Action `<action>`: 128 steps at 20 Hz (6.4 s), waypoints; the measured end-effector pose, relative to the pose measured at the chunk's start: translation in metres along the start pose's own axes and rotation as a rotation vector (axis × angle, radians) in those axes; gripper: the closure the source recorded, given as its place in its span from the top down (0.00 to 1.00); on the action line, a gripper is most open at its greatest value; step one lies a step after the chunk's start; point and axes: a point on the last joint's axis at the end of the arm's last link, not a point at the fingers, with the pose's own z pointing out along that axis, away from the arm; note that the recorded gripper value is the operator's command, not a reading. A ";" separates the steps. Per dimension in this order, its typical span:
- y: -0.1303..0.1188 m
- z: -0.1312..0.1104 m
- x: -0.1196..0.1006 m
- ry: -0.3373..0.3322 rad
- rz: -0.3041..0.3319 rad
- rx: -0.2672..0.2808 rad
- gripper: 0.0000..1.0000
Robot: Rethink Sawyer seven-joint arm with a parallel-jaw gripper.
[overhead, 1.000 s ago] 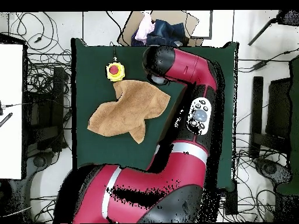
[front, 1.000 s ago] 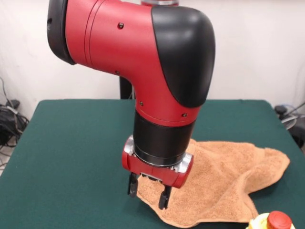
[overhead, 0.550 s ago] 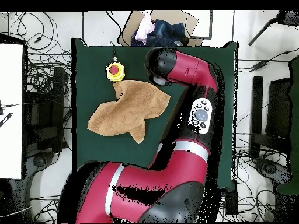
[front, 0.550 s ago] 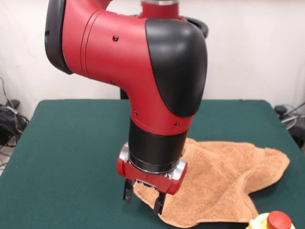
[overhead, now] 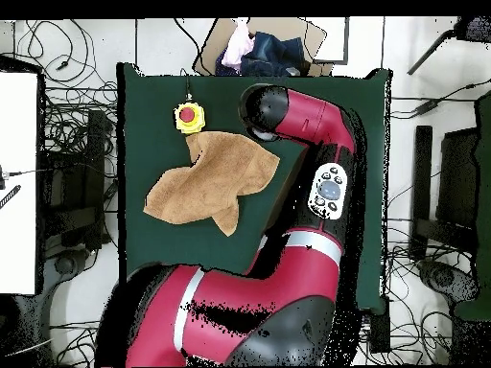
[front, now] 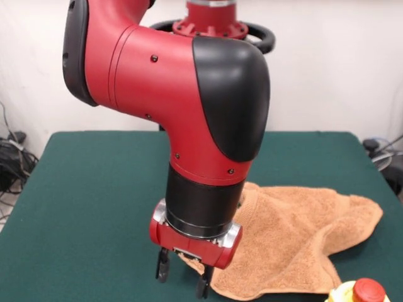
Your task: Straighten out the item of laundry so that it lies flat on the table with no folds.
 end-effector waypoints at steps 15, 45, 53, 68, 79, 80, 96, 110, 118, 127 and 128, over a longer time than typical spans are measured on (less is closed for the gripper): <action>-0.008 0.009 0.027 0.019 0.016 0.005 1.00; 0.008 0.004 0.048 0.075 0.039 -0.079 1.00; 0.012 0.013 0.048 0.079 0.052 -0.114 1.00; 0.009 0.050 0.063 0.015 0.073 -0.119 1.00; 0.007 0.062 0.084 0.031 0.067 -0.107 1.00; 0.007 0.062 0.085 0.031 0.067 -0.107 1.00; 0.001 0.068 0.090 0.029 0.062 -0.122 1.00; 0.000 0.047 0.080 0.009 0.072 -0.142 1.00; -0.001 0.050 0.085 0.006 0.033 -0.124 1.00; -0.002 0.057 0.089 -0.015 0.001 -0.110 1.00; -0.002 0.057 0.090 -0.017 -0.001 -0.109 1.00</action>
